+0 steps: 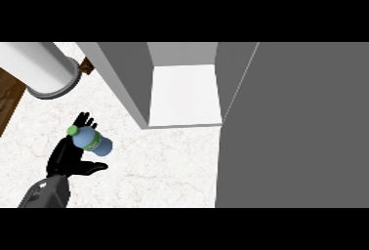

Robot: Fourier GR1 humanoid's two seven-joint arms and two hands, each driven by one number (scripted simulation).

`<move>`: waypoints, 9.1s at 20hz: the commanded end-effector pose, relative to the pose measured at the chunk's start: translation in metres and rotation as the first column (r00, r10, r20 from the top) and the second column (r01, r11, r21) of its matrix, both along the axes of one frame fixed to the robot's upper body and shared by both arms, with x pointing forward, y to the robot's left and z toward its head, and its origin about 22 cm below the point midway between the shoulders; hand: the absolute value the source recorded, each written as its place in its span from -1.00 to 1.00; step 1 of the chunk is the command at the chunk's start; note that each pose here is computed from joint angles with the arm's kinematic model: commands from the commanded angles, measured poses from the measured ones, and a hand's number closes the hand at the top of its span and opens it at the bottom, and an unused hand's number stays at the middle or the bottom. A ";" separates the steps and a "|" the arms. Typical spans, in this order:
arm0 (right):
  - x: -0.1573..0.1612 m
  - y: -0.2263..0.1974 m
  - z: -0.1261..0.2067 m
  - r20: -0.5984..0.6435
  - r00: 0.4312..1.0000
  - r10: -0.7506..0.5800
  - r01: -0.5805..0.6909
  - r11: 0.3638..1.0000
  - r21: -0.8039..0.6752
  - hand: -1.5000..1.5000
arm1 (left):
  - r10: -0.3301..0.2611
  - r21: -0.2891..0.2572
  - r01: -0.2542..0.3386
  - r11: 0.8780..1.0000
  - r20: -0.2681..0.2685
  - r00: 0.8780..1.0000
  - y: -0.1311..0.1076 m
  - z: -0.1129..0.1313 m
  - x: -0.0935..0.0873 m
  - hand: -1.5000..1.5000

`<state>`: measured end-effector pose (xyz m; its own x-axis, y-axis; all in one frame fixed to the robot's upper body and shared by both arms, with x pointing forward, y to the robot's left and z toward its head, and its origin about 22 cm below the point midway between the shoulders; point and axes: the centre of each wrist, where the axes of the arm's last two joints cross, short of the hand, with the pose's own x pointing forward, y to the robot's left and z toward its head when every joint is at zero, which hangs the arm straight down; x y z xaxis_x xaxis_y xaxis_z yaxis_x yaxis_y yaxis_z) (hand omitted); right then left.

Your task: Pick up the bottled water, place it into the cabinet and close the cabinet

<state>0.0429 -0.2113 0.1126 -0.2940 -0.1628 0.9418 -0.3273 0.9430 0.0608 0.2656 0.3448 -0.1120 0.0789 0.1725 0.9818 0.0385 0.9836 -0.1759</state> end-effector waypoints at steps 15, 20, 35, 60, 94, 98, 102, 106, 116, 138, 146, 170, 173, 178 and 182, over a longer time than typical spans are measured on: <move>-0.014 -0.006 0.020 0.049 0.999 0.015 -0.012 0.999 -0.048 -1.00 | -0.055 0.224 0.005 0.975 0.216 0.975 -0.022 -0.032 -0.011 1.00; -0.017 -0.003 0.032 0.049 0.999 -0.018 0.020 0.999 -0.050 -1.00 | -0.071 0.222 0.007 0.975 0.280 0.957 -0.045 -0.033 -0.001 1.00; -0.023 -0.007 0.031 0.013 0.999 -0.030 0.030 0.998 -0.056 -1.00 | -0.132 0.102 0.105 0.989 0.308 0.942 -0.152 -0.028 0.008 1.00; -0.020 -0.025 0.014 0.050 0.997 -0.066 0.067 0.998 -0.016 -1.00 | -0.035 0.186 0.001 0.982 0.181 0.983 -0.268 0.126 0.116 1.00; -0.020 -0.031 0.006 0.099 0.994 0.034 -0.030 0.999 -0.038 -1.00 | 0.122 0.092 -0.184 0.979 0.461 0.879 -0.266 0.174 0.165 1.00; -0.026 -0.034 0.029 0.101 0.994 0.045 -0.042 0.998 -0.039 -1.00 | 0.096 0.074 -0.145 0.987 0.456 0.885 -0.266 0.173 0.165 1.00; -0.023 -0.026 0.029 0.082 0.996 0.042 -0.037 0.998 -0.052 -1.00 | 0.076 0.044 -0.106 0.993 0.440 0.895 -0.268 0.159 0.152 1.00; -0.024 -0.021 0.025 0.076 0.996 0.038 -0.033 0.997 -0.068 -1.00 | -0.039 -0.014 0.048 0.999 0.390 0.920 -0.280 0.152 0.133 1.00; -0.033 -0.012 0.031 0.058 0.998 -0.017 0.021 0.998 -0.063 -1.00 | -0.244 -0.227 0.325 0.918 0.323 0.914 -0.294 0.114 0.051 -1.00; -0.014 -0.013 0.045 0.073 0.883 0.464 -0.410 0.838 -0.361 1.00 | -0.114 -0.184 0.184 0.966 0.336 0.935 -0.117 0.083 -0.108 -1.00; -0.012 0.003 0.047 0.062 0.879 0.474 -0.440 0.853 -0.280 1.00 | -0.098 -0.165 0.171 0.971 0.376 0.922 -0.044 0.102 -0.132 -1.00; 0.054 0.047 0.025 -0.041 0.782 0.622 -0.594 0.725 -0.349 1.00 | -0.216 -0.115 0.285 0.952 0.413 0.885 0.016 0.130 -0.133 -1.00; 0.065 0.054 0.025 -0.029 0.803 0.595 -0.570 0.753 -0.330 1.00 | -0.216 -0.115 0.286 0.951 0.414 0.885 0.015 0.130 -0.131 -1.00; 0.081 0.065 0.023 -0.061 0.824 0.564 -0.557 0.786 -0.269 1.00 | -0.216 -0.119 0.286 0.951 0.408 0.887 0.024 0.136 -0.129 -1.00; 0.096 0.077 0.017 -0.103 0.817 0.568 -0.577 0.800 -0.167 1.00 | -0.204 -0.118 0.274 0.955 0.411 0.889 0.031 0.137 -0.129 -1.00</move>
<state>0.1182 -0.1554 0.1387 -0.2506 -0.0739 0.9653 -0.8512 0.4918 -0.1833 0.1366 0.3718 0.0246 -0.2390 0.3398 0.9096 0.3563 0.9021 -0.2434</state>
